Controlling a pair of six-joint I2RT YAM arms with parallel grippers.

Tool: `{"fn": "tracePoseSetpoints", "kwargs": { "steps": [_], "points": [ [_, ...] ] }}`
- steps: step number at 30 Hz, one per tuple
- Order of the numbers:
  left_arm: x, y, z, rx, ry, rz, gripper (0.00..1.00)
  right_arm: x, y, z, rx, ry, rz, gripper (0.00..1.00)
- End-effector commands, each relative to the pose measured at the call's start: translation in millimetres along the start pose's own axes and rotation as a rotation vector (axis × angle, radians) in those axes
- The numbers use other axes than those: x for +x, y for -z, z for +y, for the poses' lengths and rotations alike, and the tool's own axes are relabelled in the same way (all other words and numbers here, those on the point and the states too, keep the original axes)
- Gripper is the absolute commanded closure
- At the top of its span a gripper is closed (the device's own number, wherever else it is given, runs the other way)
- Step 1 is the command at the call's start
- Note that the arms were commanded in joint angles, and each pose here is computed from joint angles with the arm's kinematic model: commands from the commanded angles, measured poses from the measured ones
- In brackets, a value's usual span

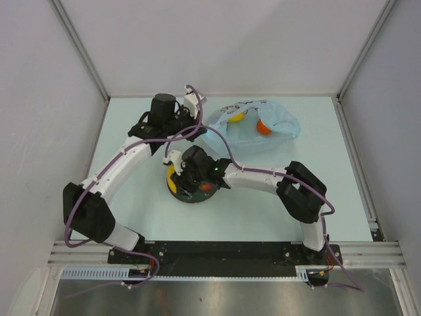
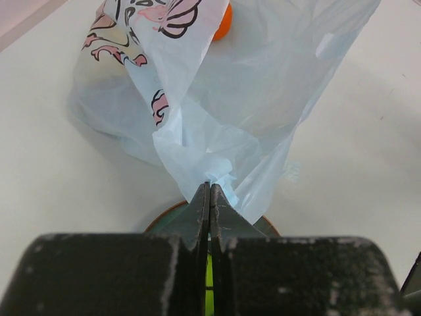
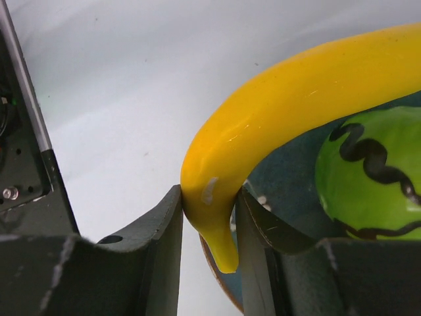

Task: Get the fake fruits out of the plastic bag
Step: Place the fake fruit on the plate.

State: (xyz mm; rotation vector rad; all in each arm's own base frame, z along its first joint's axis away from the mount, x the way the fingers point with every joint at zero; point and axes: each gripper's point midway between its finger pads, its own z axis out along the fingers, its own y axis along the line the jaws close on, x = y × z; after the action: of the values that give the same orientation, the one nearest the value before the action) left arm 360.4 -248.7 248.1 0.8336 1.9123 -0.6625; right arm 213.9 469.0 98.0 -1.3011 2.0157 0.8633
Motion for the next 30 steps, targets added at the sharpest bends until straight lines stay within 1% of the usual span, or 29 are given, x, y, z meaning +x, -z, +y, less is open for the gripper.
{"fn": "tracePoseSetpoints", "kwargs": {
  "steps": [1,5,10,11,12,13,15,16,18,19,22,25,26,27,29,30],
  "points": [
    [-11.0,10.2,-11.2,0.044,-0.035,-0.046,1.0,-21.1,-9.5,-2.0,-0.005,-0.027,-0.042,0.93],
    [-8.6,8.1,-12.8,0.059,-0.024,-0.045,1.0,-14.0,-16.7,-7.4,0.004,-0.044,-0.024,0.92],
    [-7.9,5.9,-19.5,0.101,-0.007,-0.045,1.0,-4.0,-21.8,-26.0,0.044,-0.077,0.003,0.91],
    [-8.2,5.7,-19.9,0.104,-0.006,-0.045,1.0,-1.0,-24.0,-28.9,0.048,-0.078,0.01,0.88],
    [-9.2,5.4,-20.6,0.108,-0.004,-0.048,1.0,-1.2,-24.7,-30.2,0.049,-0.075,0.008,0.83],
    [-10.0,4.8,-20.8,0.111,-0.004,-0.049,1.0,-1.7,-25.6,-29.2,0.043,-0.064,0.009,0.69],
    [-10.8,3.9,-20.3,0.111,-0.003,-0.052,1.0,-1.3,-27.2,-28.5,0.036,-0.063,0.011,0.58],
    [-10.0,3.4,-21.2,0.114,-0.001,-0.049,1.0,-1.0,-27.7,-26.7,0.028,-0.062,0.013,0.5],
    [-10.8,4.0,-20.6,0.113,-0.002,-0.052,1.0,-1.5,-28.6,-23.1,0.021,-0.054,0.014,0.43],
    [-9.9,3.5,-21.7,0.117,-0.002,-0.051,1.0,-1.3,-28.9,-19.9,0.013,-0.05,0.017,0.37],
    [-9.2,3.5,-21.4,0.117,-0.001,-0.05,1.0,-3.1,-24.7,-8.7,-0.023,-0.037,0.021,0.29],
    [-11.6,4.2,-21.8,0.12,-0.007,-0.054,1.0,-19.9,-1.4,2.6,-0.039,-0.029,0.002,0.26],
    [-13.6,4.7,-21.9,0.121,-0.013,-0.059,1.0,-19.3,7.4,5.2,-0.045,-0.035,0.015,0.26],
    [-15.6,4.7,-22.0,0.122,-0.014,-0.063,1.0,-33.0,26.2,13.5,-0.069,0.002,-0.016,0.26],
    [-22.3,3.0,-20.6,0.122,-0.021,-0.076,1.0,-38.2,49.2,25.4,-0.109,0.04,-0.023,0.27],
    [-25.3,2.4,-21.0,0.124,-0.025,-0.081,1.0,-36.7,59.8,31.9,-0.142,0.1,-0.027,0.28]
  ]
}}
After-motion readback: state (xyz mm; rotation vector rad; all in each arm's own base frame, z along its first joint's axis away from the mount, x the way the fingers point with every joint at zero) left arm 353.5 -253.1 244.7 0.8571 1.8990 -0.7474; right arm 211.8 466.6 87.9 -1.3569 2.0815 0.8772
